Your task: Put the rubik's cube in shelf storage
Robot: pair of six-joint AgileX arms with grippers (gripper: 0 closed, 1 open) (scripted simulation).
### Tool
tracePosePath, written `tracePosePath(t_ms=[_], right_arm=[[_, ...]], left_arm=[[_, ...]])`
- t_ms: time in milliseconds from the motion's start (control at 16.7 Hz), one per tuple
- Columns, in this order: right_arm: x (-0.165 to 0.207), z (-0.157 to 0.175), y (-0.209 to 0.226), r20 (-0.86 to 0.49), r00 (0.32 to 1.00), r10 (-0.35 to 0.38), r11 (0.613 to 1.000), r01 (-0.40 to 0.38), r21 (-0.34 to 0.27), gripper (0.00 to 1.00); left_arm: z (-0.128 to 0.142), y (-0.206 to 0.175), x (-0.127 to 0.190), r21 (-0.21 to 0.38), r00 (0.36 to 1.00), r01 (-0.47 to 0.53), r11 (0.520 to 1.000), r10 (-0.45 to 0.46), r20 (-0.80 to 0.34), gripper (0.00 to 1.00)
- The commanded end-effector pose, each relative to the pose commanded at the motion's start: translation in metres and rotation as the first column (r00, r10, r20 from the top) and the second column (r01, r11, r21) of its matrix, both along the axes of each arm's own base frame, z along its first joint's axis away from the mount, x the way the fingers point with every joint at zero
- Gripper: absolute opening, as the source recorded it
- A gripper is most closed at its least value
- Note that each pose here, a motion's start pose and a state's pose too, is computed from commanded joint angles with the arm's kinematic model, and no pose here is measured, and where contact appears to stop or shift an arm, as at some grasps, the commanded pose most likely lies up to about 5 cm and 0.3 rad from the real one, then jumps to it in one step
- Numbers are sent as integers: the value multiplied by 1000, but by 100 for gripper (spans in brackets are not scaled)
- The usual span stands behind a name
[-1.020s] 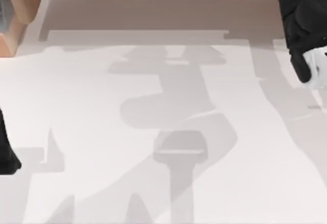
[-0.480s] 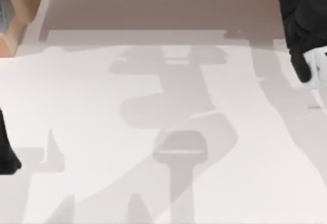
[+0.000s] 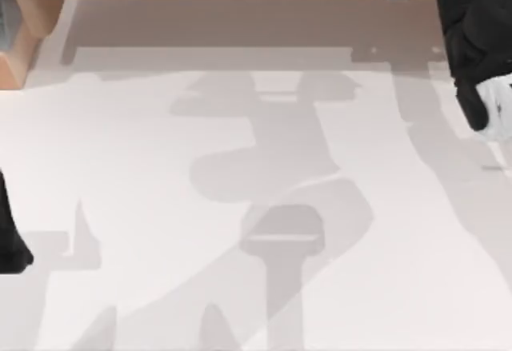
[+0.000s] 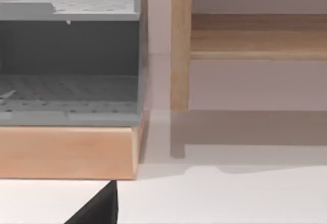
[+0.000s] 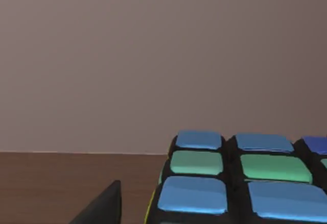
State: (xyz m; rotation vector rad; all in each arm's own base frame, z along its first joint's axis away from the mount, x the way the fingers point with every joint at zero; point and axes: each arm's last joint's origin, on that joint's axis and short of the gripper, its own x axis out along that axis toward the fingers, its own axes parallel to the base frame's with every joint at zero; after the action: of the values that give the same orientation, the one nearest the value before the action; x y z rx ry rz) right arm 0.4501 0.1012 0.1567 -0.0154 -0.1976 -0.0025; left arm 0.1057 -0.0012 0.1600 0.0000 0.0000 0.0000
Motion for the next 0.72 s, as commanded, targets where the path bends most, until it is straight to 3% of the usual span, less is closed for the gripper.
tracePosePath(t_ms=[180,360,540,720], right_arm=[[-13,-4,-13,-9,999,40,995,-41,-95,100],[-38,-11,-39,-29,995,96,960,-100,-261,100],[-73,-23,-75,-56,989,139,877,-149,-456,100],[-115,-35,-116,-85,985,151,749,-171,-640,100]], left_arm=[[0,0,0,0,1000,0,1000,0,0,100],[0,0,0,0,1000,0,1000,0,0,100],[0,0,0,0,1000,0,1000,0,0,100],[0,0,0,0,1000,0,1000,0,0,100]])
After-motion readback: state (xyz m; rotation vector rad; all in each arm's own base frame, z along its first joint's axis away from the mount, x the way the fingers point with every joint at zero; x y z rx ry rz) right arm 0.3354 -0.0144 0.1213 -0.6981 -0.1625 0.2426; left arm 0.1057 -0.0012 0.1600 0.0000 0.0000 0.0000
